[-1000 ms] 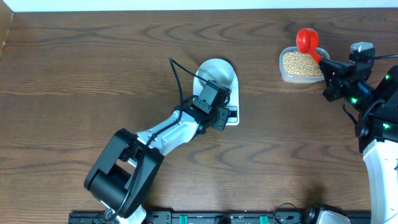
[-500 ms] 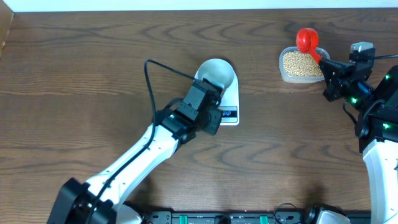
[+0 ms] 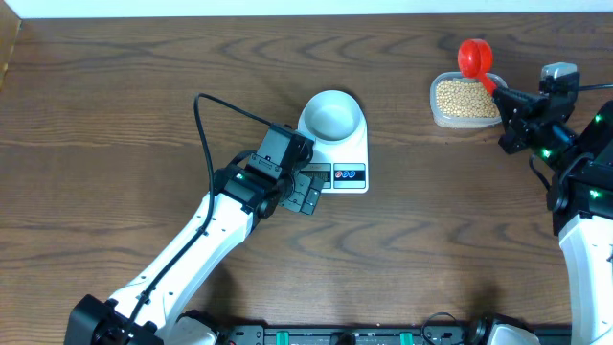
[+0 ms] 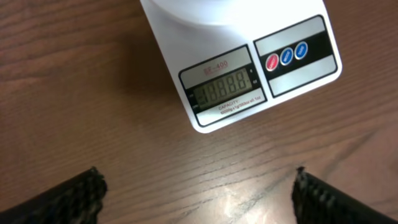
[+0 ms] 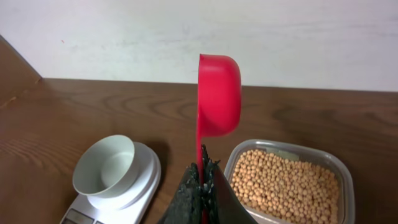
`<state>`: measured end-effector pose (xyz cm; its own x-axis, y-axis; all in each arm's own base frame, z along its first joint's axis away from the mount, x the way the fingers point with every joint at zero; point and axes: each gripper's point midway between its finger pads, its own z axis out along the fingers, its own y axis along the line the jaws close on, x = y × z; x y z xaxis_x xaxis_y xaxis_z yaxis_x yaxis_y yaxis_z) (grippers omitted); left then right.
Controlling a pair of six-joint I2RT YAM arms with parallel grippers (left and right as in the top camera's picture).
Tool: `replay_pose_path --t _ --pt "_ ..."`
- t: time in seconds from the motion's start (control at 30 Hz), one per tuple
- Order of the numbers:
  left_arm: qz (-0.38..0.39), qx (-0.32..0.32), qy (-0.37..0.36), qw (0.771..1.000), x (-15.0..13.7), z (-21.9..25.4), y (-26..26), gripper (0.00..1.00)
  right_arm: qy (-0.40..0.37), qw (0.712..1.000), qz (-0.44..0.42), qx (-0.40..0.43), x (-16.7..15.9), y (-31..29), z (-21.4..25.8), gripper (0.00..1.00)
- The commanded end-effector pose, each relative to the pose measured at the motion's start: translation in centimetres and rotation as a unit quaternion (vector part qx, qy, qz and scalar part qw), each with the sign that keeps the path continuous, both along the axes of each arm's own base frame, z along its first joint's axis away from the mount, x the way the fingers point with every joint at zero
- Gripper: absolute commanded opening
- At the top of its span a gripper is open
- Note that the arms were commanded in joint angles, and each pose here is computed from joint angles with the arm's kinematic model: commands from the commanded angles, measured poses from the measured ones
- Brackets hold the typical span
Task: Scoop item into bowl and weigh 50g on scale
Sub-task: 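Withdraw the left gripper from the scale toward the left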
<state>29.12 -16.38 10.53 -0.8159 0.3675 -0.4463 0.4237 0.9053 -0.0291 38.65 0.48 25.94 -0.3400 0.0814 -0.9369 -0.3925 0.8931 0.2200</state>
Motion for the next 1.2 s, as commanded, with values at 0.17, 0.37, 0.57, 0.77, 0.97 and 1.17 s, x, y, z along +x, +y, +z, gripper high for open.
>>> replay_pose_path --t 0.17,0.37,0.57,0.77,0.97,1.17 --pt "-0.006 0.002 -0.011 1.000 0.3 0.3 0.1 0.99 -0.014 1.000 -0.004 0.000 0.5 -0.3 1.1 0.01" --pt "-0.198 0.048 -0.003 0.979 -2.0 -0.2 -0.5 0.99 -0.007 1.000 -0.004 0.003 1.1 -0.5 0.3 0.01" --pt "-0.273 0.069 0.015 0.959 -3.6 0.0 -0.3 0.99 0.012 1.000 -0.006 0.014 1.6 -0.6 -0.9 0.01" --pt "-0.301 0.015 -0.003 0.954 -3.1 2.1 -1.7 0.99 0.007 1.000 -0.005 0.013 1.8 -0.7 -0.8 0.01" --pt "-0.289 -0.040 -0.007 0.956 -2.2 3.3 -1.3 0.99 0.001 1.000 -0.005 0.013 1.9 -0.7 -0.6 0.01" --pt "-0.284 -0.041 -0.008 0.958 -2.0 3.3 -1.1 0.99 0.019 0.998 0.009 0.058 1.5 0.1 -0.4 0.01"
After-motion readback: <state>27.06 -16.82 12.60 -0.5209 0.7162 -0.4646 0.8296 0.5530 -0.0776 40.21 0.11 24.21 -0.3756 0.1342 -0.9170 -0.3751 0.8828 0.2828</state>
